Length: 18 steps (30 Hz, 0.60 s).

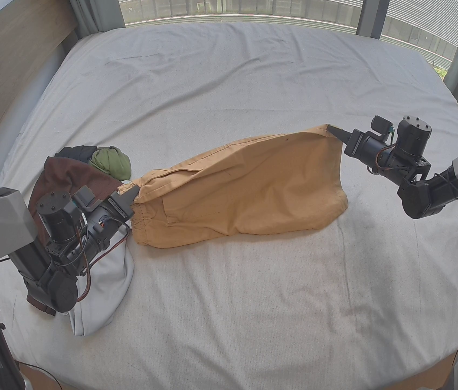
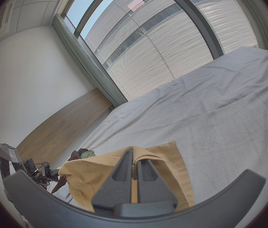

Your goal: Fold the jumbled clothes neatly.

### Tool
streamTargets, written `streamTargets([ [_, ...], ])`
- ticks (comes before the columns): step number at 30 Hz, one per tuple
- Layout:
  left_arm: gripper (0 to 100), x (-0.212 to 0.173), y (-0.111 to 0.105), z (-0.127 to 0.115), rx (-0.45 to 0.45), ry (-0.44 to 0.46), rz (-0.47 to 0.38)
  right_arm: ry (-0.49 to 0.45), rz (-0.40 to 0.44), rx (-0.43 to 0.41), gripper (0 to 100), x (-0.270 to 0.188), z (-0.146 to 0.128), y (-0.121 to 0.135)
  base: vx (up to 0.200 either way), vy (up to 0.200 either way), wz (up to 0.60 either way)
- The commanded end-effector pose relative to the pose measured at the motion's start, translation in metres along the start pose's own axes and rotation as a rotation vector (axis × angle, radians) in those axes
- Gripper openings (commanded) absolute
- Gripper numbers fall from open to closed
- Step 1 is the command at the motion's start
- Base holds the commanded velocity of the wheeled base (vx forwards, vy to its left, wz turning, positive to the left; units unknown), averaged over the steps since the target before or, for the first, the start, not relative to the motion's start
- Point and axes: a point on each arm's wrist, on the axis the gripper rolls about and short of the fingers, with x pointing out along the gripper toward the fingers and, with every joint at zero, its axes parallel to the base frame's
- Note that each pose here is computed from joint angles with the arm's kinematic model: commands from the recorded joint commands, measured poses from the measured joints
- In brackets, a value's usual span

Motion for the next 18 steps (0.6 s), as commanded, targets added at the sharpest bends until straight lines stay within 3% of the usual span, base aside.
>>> streamTargets([
  [1,0,0.006,0.003,-0.002,-0.001,-0.003,0.001,0.002,0.002,0.002,0,0.009,-0.007,-0.007,0.000,0.000,0.00],
  [18,0,0.021,0.014,-0.005,0.001,-0.046,0.039,-0.009,0.021,-0.004,0,0.032,-0.012,-0.013,0.000,0.000,0.00],
])
